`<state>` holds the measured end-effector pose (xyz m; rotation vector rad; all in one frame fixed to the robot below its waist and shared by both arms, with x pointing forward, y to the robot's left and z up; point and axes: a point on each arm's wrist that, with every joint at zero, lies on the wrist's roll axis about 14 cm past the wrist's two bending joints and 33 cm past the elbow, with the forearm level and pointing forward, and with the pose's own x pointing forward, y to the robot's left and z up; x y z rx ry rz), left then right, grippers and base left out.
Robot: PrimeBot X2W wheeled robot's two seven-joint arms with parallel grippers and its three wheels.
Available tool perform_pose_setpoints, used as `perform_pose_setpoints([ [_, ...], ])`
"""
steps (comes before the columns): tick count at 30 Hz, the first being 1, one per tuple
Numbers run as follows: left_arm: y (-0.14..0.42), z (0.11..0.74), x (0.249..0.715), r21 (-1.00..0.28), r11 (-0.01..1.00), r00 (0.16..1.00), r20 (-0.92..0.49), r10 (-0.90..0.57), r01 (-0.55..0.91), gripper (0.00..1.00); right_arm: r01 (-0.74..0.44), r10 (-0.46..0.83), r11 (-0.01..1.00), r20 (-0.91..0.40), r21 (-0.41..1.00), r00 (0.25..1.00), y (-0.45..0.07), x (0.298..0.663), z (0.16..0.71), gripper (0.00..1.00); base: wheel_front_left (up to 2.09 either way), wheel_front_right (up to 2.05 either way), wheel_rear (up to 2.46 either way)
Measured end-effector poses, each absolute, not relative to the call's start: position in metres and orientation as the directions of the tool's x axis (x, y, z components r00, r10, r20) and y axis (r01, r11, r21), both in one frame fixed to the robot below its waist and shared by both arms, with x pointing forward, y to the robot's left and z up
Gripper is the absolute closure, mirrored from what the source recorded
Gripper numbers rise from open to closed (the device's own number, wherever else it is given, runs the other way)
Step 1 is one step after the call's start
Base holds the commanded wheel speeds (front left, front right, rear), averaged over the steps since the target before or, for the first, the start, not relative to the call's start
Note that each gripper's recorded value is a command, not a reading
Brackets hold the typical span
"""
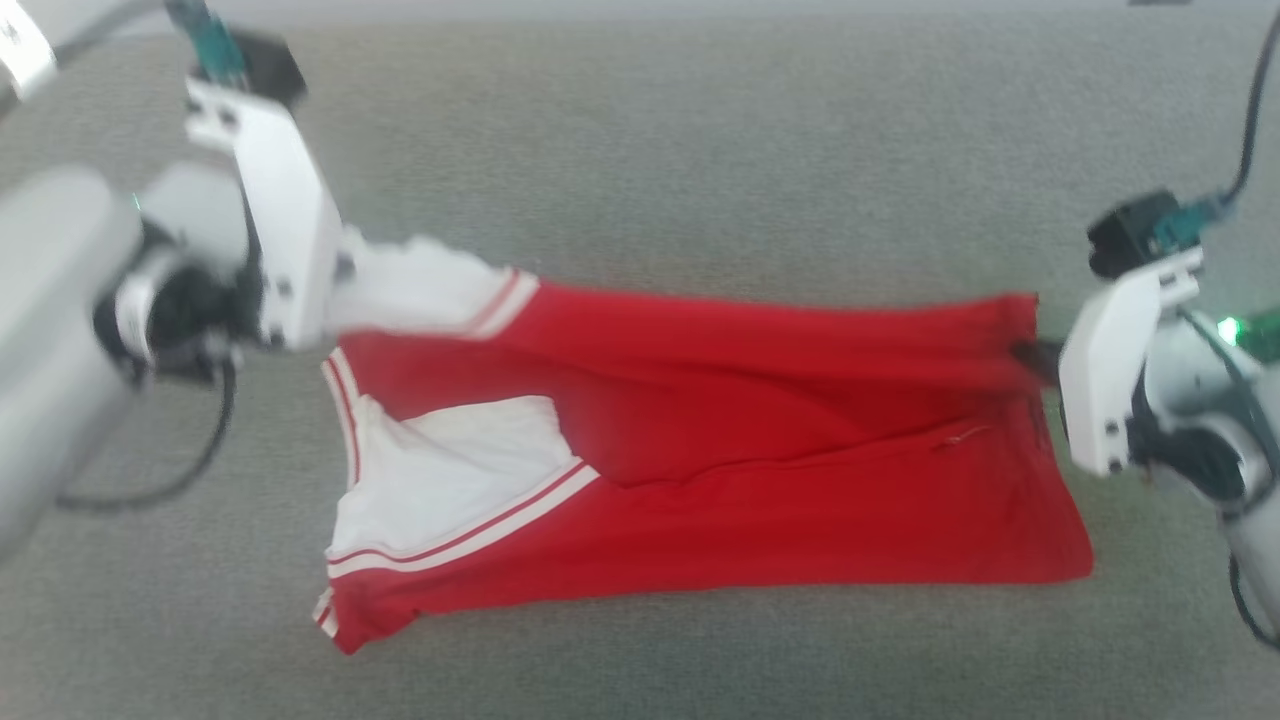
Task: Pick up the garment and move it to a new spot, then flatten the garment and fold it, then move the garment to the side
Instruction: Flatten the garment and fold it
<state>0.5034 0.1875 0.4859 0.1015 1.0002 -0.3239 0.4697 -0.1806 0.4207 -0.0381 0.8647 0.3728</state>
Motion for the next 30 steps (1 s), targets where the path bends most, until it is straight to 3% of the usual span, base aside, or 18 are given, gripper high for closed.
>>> perform_pose_setpoints([
  [9,0.186,0.444,0.416,-0.135,0.951,0.372,-0.898,-0.237,0.279,1.0,-0.366,0.311,0.922,-0.811,0.13,0.495,-0.179,0.421,0.402,1.0,0.0,0.0,0.0],
  [17,0.184,0.414,0.395,-0.199,0.959,0.337,-0.905,-0.259,0.203,1.0,-0.354,0.309,0.925,-0.819,0.14,0.484,-0.173,0.405,0.396,1.0,0.0,0.0,0.0],
  [18,0.184,0.414,0.395,-0.199,0.959,0.337,-0.905,-0.259,0.203,1.0,-0.354,0.309,0.925,-0.819,0.14,0.484,-0.173,0.405,0.396,0.64,0.0,0.0,0.0],
  [19,0.184,0.412,0.396,-0.208,0.958,0.352,-0.897,-0.268,0.2,0.8,-0.352,0.312,0.926,-0.807,0.139,0.501,-0.171,0.407,0.399,0.06,0.0,0.0,0.0],
  [20,0.184,0.412,0.396,-0.208,0.958,0.352,-0.897,-0.268,0.2,0.52,-0.352,0.312,0.926,-0.807,0.139,0.501,-0.171,0.407,0.399,0.0,0.0,0.0,0.0],
  [21,0.184,0.412,0.398,-0.21,0.957,0.364,-0.891,-0.271,0.198,0.16,-0.352,0.314,0.925,-0.804,0.14,0.505,-0.169,0.407,0.4,0.0,0.0,0.0,0.0],
  [22,0.184,0.412,0.399,-0.209,0.958,0.372,-0.888,-0.27,0.197,0.03,-0.354,0.316,0.925,-0.801,0.14,0.509,-0.168,0.406,0.402,0.0,0.0,0.0,0.0],
  [30,0.185,0.431,0.4,-0.215,0.954,0.503,-0.813,-0.292,0.206,0.0,-0.338,0.325,0.93,-0.746,0.142,0.581,-0.171,0.402,0.426,0.0,0.0,0.0,0.0],
])
